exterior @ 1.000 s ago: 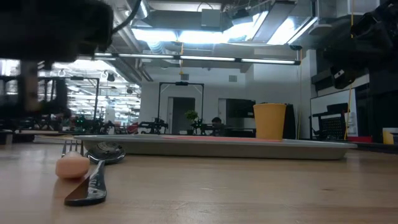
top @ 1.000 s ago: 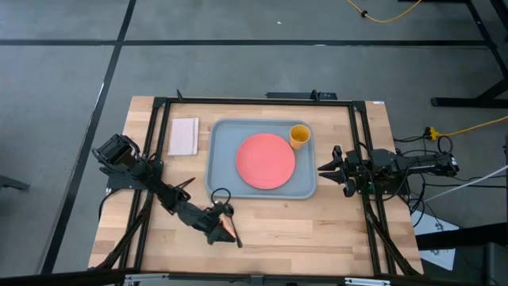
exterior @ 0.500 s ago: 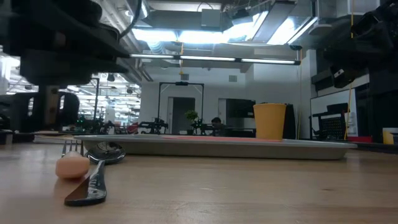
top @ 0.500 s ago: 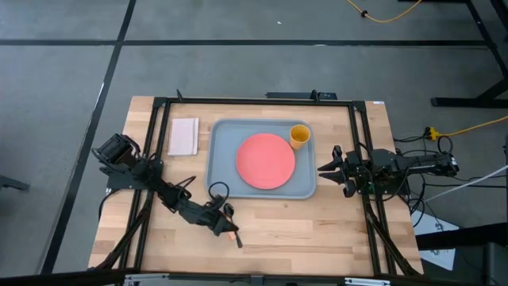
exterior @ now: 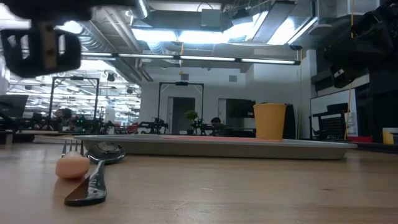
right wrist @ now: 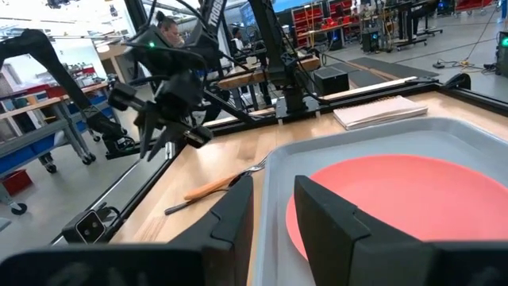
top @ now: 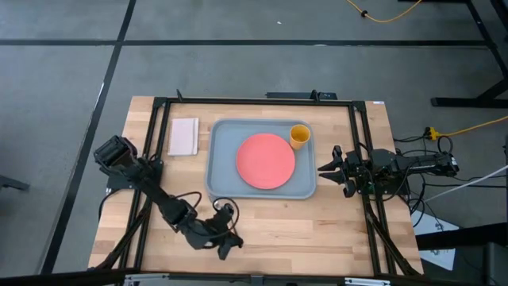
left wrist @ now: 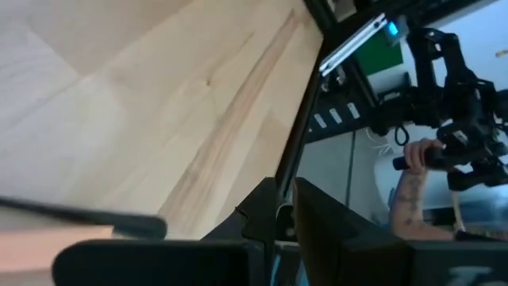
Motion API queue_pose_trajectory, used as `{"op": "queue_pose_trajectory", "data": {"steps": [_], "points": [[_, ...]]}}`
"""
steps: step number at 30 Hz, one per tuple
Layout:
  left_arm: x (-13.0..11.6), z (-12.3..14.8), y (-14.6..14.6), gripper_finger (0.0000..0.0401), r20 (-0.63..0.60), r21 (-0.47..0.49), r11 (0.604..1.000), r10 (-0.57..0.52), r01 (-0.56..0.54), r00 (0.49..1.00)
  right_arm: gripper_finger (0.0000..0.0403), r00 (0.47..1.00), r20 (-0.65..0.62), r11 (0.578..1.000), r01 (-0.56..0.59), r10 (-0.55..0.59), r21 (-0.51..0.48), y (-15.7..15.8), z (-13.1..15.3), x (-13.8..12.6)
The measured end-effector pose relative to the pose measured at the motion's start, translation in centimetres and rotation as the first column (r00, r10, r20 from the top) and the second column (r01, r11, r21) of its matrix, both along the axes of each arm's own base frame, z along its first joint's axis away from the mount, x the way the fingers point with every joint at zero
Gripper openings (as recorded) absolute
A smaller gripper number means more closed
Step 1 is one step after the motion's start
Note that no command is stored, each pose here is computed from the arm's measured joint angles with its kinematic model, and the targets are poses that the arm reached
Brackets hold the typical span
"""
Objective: Pick and place plate/cup/fork/spoon on tray
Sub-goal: Put the fork on the serving tray
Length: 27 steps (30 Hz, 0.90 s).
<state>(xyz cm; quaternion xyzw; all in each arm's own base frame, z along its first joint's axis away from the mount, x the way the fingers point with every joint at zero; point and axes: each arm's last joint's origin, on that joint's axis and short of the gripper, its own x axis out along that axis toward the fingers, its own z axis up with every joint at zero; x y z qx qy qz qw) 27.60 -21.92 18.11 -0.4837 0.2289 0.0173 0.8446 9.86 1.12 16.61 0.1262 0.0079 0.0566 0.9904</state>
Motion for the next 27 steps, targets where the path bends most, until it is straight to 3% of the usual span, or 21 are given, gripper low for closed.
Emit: {"op": "queue_pose_trajectory", "data": {"steps": [4,7,16,27], "points": [[0.5,0.5,0.2,0.0039,0.034,0.092,0.996,-0.022,0.019,0.999,0.0099,1.0,0.0,1.0,-0.001,0.001,0.0,0.0,0.0,0.0],[0.9,0.4,0.8,0.0039,0.026,0.089,0.996,0.0,-0.003,1.0,0.0099,1.0,0.0,1.0,-0.001,0.001,0.0,0.0,0.0,0.0],[0.2,-1.4,1.6,0.0039,-0.164,0.153,0.988,0.023,0.002,0.986,0.0099,1.0,0.0,1.0,-0.002,0.002,-0.003,0.0,0.0,0.0],[-0.6,-2.4,2.3,0.0039,-0.283,0.244,0.969,0.047,0.025,0.958,0.0099,1.0,-0.001,1.0,-0.002,0.002,-0.001,0.0,0.0,0.0]]}}
